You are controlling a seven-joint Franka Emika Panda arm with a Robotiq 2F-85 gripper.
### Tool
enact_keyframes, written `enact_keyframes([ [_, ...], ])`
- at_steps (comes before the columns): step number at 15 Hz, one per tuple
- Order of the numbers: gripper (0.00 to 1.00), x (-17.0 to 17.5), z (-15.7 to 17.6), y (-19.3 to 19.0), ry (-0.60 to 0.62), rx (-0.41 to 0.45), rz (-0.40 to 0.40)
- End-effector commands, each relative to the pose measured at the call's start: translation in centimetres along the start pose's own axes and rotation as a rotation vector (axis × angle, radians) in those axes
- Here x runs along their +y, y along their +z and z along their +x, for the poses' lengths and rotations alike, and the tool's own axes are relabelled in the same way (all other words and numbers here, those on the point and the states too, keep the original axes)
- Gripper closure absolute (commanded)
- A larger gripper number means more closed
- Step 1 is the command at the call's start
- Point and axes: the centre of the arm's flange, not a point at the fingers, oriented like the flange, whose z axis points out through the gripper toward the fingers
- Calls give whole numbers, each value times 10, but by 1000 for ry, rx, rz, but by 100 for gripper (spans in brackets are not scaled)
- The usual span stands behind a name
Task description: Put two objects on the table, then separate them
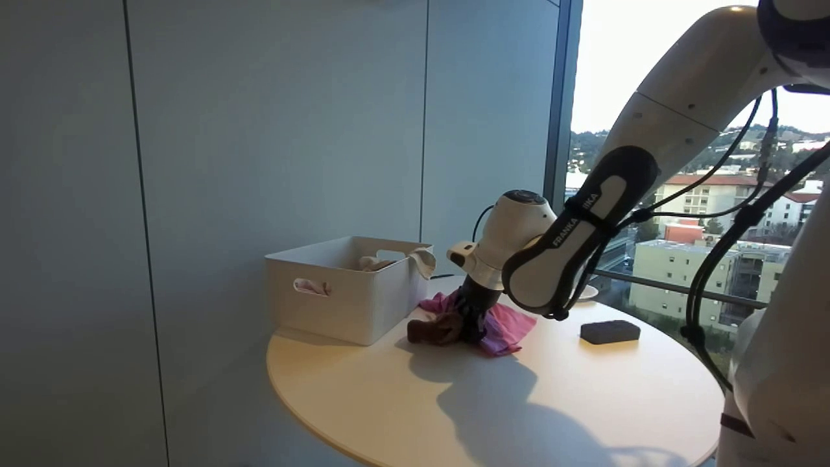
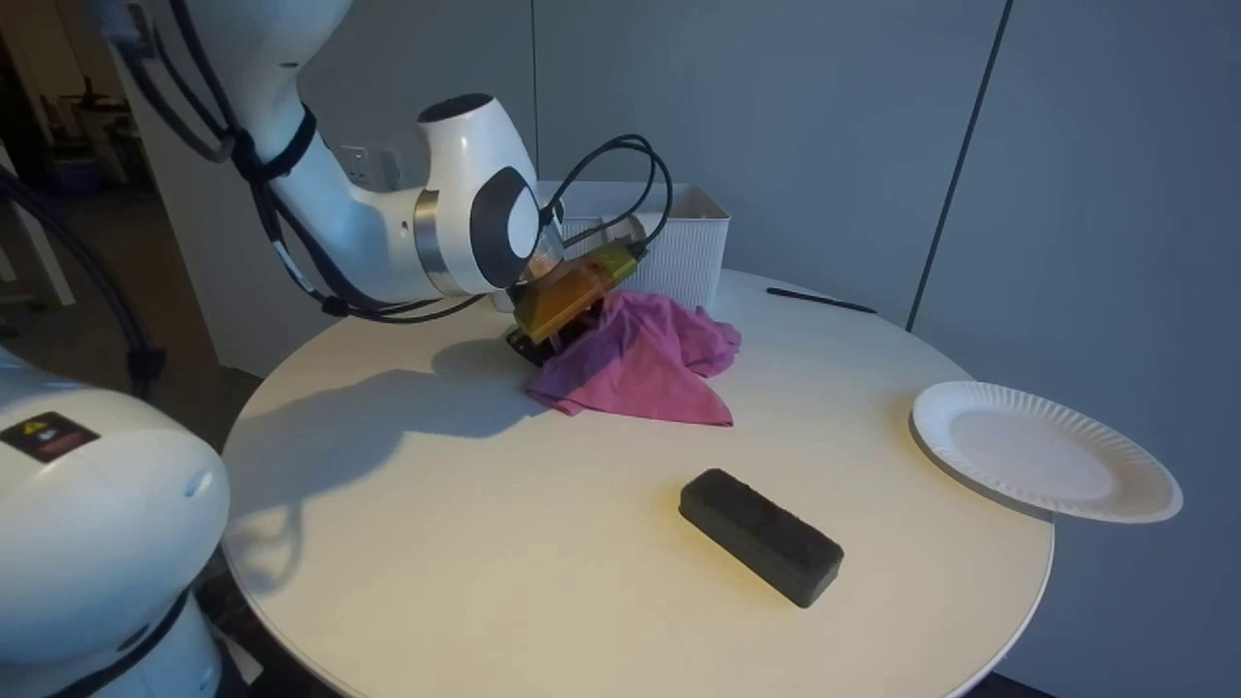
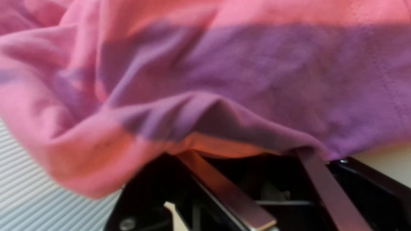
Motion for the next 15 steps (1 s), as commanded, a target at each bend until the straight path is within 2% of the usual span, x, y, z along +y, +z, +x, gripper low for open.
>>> enact_keyframes([
  [1, 82, 5, 8, -42, -53, 133, 109],
  [2, 56, 4, 18, -44, -54, 152, 147],
  [3, 56, 0, 27, -44, -44, 156, 169],
  [4, 49, -6, 31, -42, -41, 141, 125],
  [6, 33, -5, 31, -40, -32, 129, -33],
  [7, 26, -1, 28, -41, -23, 127, -81],
  [8, 19, 8, 33, -41, -33, 140, 12],
  [9, 36, 10, 29, -40, -26, 133, 0],
  [11, 20, 7, 31, -38, -27, 130, 11],
  [15, 19, 6, 32, -37, -29, 130, 14],
])
